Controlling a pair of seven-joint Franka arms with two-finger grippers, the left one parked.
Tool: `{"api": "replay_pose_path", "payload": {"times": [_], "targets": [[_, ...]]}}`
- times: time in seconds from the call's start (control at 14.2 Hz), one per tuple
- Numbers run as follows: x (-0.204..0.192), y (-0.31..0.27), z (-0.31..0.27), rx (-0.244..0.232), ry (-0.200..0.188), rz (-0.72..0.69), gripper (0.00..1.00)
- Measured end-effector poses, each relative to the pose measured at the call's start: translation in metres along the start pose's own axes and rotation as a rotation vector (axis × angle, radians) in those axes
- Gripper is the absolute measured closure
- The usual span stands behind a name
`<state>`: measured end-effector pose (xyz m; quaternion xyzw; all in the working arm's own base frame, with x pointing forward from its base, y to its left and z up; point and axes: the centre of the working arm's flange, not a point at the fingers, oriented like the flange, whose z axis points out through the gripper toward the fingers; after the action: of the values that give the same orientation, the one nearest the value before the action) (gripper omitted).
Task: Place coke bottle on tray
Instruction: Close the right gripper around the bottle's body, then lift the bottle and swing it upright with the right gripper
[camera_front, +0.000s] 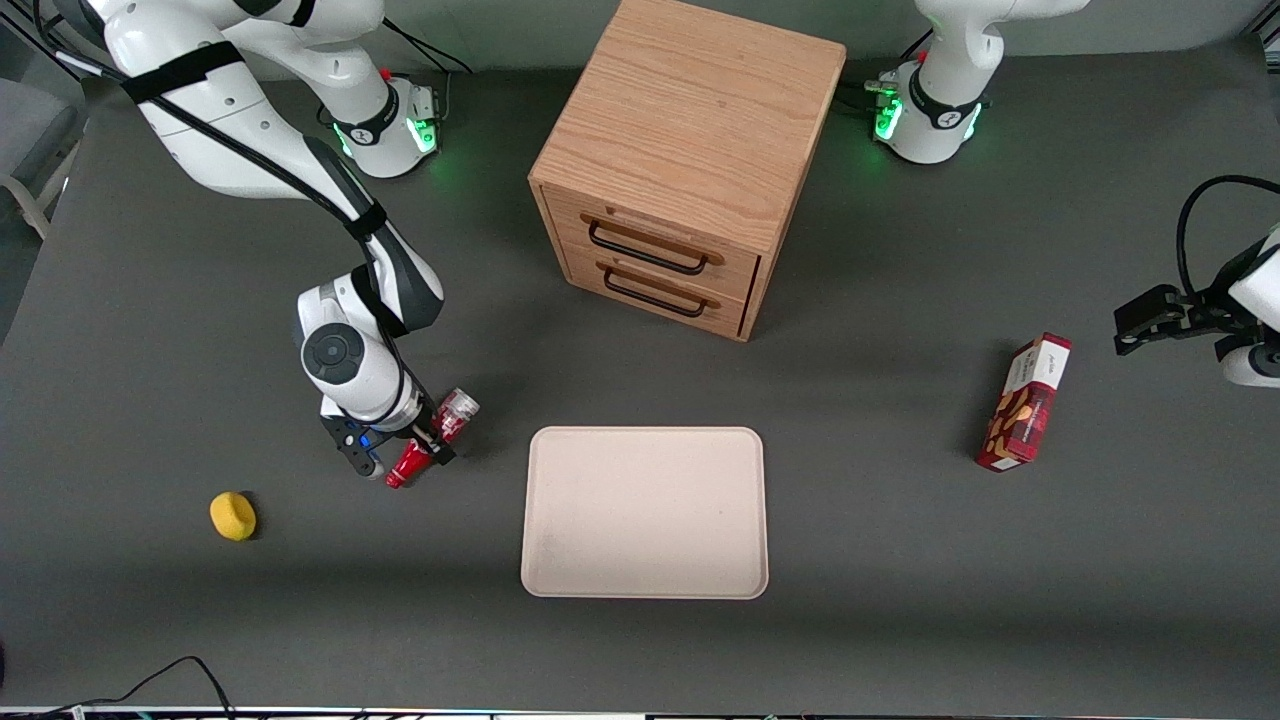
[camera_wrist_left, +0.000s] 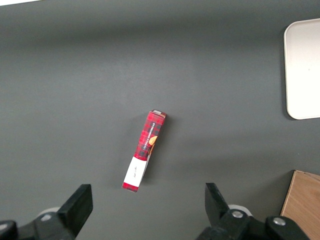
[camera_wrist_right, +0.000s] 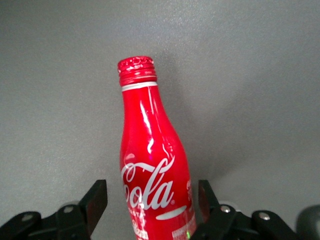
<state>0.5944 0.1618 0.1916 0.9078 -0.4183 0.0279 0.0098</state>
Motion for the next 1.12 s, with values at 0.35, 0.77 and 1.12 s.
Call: {"api": "replay_pose_path", "payload": {"times": [0.35, 0.77, 1.12], "targets": [[0.001, -0.004, -0.004, 0.008, 0.010, -0.010, 0.44], [0.006, -0.021, -0.106, -0.083, 0.020, -0.070, 0.44], [0.032, 0.007, -0.279, -0.123, -0.131, -0.363, 0.44]]}}
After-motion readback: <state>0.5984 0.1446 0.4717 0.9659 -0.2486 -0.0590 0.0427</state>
